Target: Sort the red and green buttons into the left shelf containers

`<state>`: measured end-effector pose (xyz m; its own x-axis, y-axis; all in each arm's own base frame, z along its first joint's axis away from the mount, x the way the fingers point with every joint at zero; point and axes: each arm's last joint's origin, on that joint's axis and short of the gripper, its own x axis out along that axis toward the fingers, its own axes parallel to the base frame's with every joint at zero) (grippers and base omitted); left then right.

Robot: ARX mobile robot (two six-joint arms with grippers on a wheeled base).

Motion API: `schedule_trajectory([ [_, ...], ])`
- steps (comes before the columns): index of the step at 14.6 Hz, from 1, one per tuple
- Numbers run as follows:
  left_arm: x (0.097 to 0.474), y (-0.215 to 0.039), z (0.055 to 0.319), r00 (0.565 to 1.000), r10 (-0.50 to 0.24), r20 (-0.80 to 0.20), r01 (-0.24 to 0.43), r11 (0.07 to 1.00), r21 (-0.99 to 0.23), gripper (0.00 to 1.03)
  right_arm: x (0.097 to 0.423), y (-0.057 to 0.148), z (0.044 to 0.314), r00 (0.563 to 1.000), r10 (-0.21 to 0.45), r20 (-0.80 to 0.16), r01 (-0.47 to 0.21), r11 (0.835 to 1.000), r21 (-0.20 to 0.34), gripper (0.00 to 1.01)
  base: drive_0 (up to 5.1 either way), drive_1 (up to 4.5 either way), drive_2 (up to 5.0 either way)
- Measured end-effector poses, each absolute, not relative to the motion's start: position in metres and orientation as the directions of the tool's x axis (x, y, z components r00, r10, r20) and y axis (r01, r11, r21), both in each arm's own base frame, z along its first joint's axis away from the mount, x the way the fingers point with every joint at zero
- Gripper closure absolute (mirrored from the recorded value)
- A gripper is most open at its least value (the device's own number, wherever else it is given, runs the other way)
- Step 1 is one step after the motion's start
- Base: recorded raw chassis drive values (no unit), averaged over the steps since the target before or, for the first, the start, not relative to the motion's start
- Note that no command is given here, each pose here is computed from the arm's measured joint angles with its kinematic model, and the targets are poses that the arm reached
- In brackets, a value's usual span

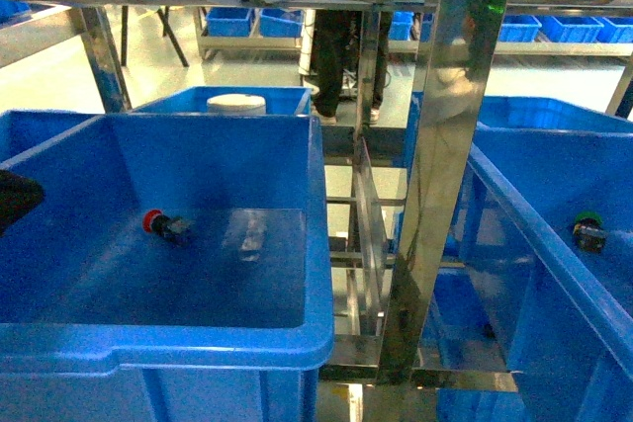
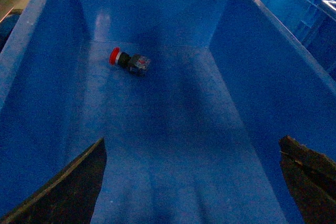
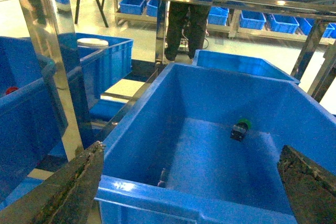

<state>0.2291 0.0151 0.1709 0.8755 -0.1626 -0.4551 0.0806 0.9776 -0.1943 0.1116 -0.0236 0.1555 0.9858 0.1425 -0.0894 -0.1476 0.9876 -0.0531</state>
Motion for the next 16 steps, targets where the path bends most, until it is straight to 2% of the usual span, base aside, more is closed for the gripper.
schedule_trajectory([
  [2,0.208,0.020,0.180,0.890,-0.125,-0.438,0.038,0.979,-0.203,0.05,0.112,-0.024,0.155,0.986,0.143,-0.089,-0.148,0.988,-0.053,0.03,0.0,0.00,0.0],
  [6,0.181,0.014,0.194,0.903,-0.084,-0.422,-0.016,0.973,-0.229,0.05,0.112,-0.024,0.156,0.986,0.143,-0.089,-0.148,0.988,-0.053,0.03,0.0,0.00,0.0],
  [9,0.162,0.009,0.201,0.934,-0.059,-0.351,-0.030,0.970,-0.243,0.05,0.112,-0.024,0.156,0.986,0.142,-0.089,-0.148,0.988,-0.053,0.03,0.0,0.00,0.0],
  [12,0.162,0.009,0.200,0.932,-0.061,-0.359,-0.036,0.965,-0.258,0.05,0.112,-0.024,0.156,0.986,0.143,-0.088,-0.148,0.988,-0.054,0.03,0.0,0.00,0.0],
  [13,0.162,0.009,0.200,0.932,-0.061,-0.358,-0.036,0.965,-0.259,0.05,0.106,-0.022,0.154,0.992,0.073,-0.107,-0.077,0.996,-0.032,0.11,0.0,0.00,0.0],
  [14,0.163,0.006,0.197,0.970,-0.022,-0.241,-0.029,0.978,-0.207,0.10,0.099,-0.019,0.159,0.999,0.028,-0.034,-0.029,0.999,-0.037,0.20,0.0,0.00,0.0],
  [15,0.156,0.000,0.186,0.994,-0.014,-0.111,0.001,0.994,-0.113,0.25,0.096,-0.015,0.164,1.000,0.008,0.026,-0.008,0.999,-0.036,0.35,0.0,0.00,0.0],
  [16,0.149,-0.002,0.182,0.999,-0.024,-0.045,0.021,0.998,-0.062,0.37,0.096,-0.013,0.162,1.000,-0.005,0.011,0.005,1.000,-0.021,0.48,0.0,0.00,0.0],
])
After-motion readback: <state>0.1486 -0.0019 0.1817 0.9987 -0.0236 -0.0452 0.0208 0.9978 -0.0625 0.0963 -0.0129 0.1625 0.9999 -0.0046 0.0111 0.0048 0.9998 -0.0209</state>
